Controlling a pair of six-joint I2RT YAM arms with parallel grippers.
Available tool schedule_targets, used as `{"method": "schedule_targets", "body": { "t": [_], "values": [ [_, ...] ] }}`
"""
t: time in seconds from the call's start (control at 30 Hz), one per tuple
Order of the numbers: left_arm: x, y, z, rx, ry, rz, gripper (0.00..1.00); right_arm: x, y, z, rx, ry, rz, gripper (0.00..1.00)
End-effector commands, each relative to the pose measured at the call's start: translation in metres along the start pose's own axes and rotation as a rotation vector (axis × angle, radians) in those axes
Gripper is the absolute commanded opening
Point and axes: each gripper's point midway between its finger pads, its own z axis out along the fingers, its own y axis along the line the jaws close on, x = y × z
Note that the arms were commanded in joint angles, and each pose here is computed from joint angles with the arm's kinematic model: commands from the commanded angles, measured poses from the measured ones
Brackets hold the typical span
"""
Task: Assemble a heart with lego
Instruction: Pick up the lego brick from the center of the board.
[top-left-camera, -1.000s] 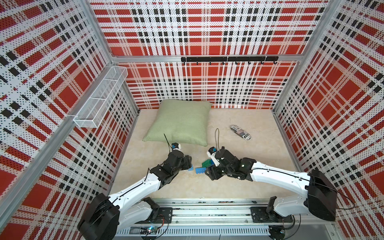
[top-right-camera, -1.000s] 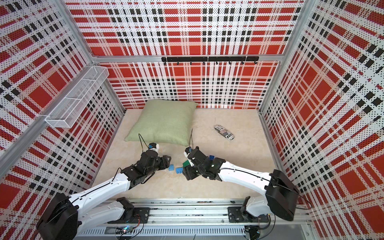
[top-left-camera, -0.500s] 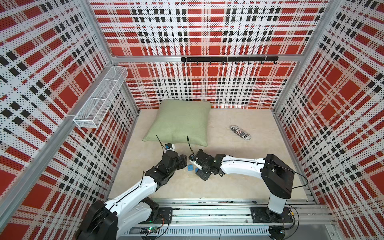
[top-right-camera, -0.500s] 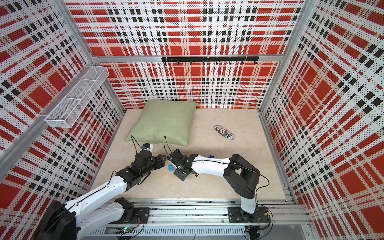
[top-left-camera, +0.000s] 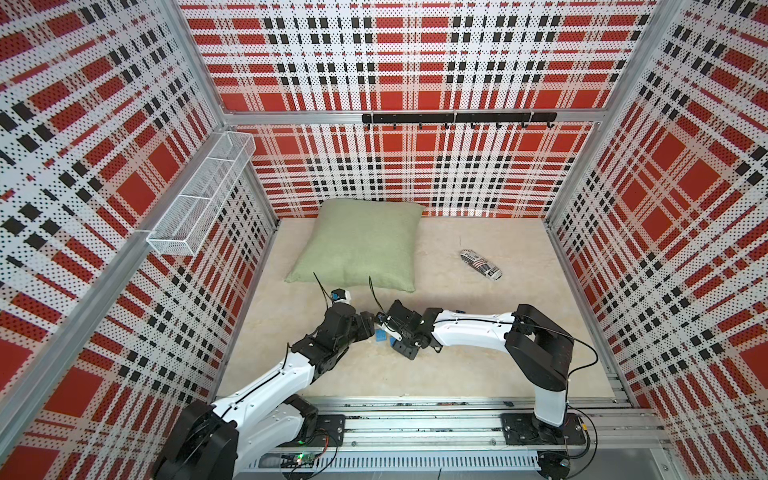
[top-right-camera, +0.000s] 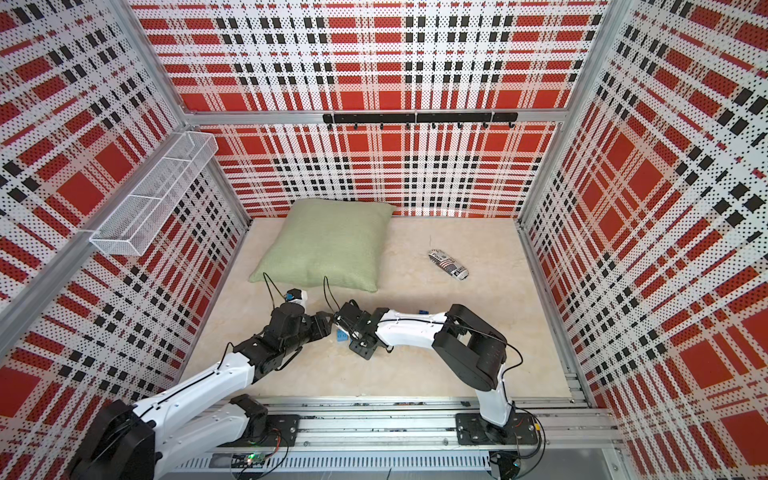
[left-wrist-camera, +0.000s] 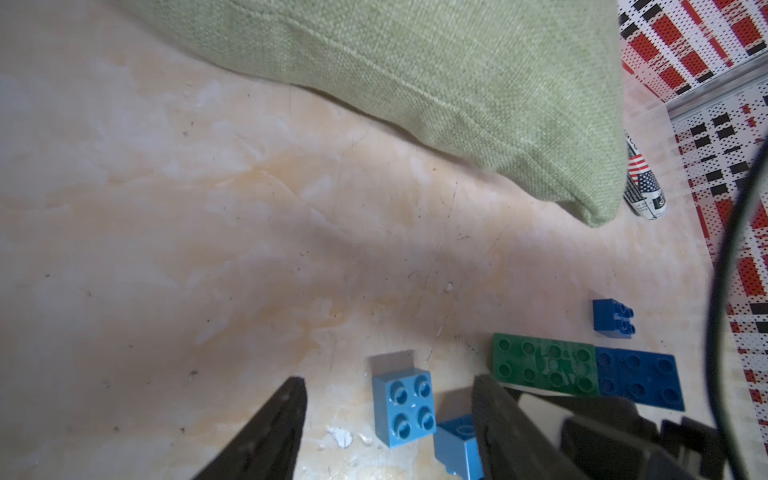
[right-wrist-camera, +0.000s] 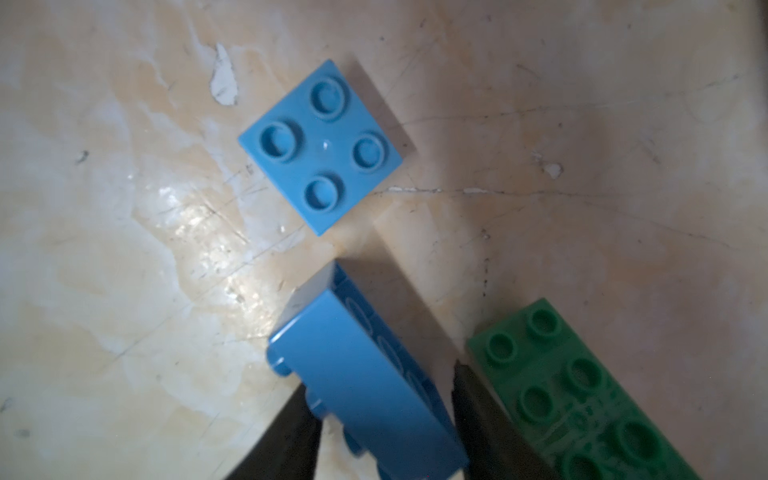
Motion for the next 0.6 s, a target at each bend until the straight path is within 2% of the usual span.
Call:
{"method": "schedule_targets", "body": {
  "t": [0.0,0.2,0.37,0.57],
  "values": [
    [-0.003,-0.003,0.0,0.022,-0.013,-0.014,0.68,0.002,0.003,-0.001,-0.034,-0.013,0.006,0.43],
    [-0.005,-0.008,-0.001,0.042,-0.013,-0.014,0.68,0.003,0.005,-0.014,-0.1,-0.054,0.047,0.28],
    [-0.012,-0.022,-0.008,0.1,-0.029,-0.014,0.68,0.0,0.009,-0.037,-0.206,-0.111,0.119,0.26],
    [-0.032,-0.066,-0.032,0.312,-0.106,0.024,0.72,-0.001,0.006,-0.094,-0.391,-0.242,0.298,0.28]
  ]
}}
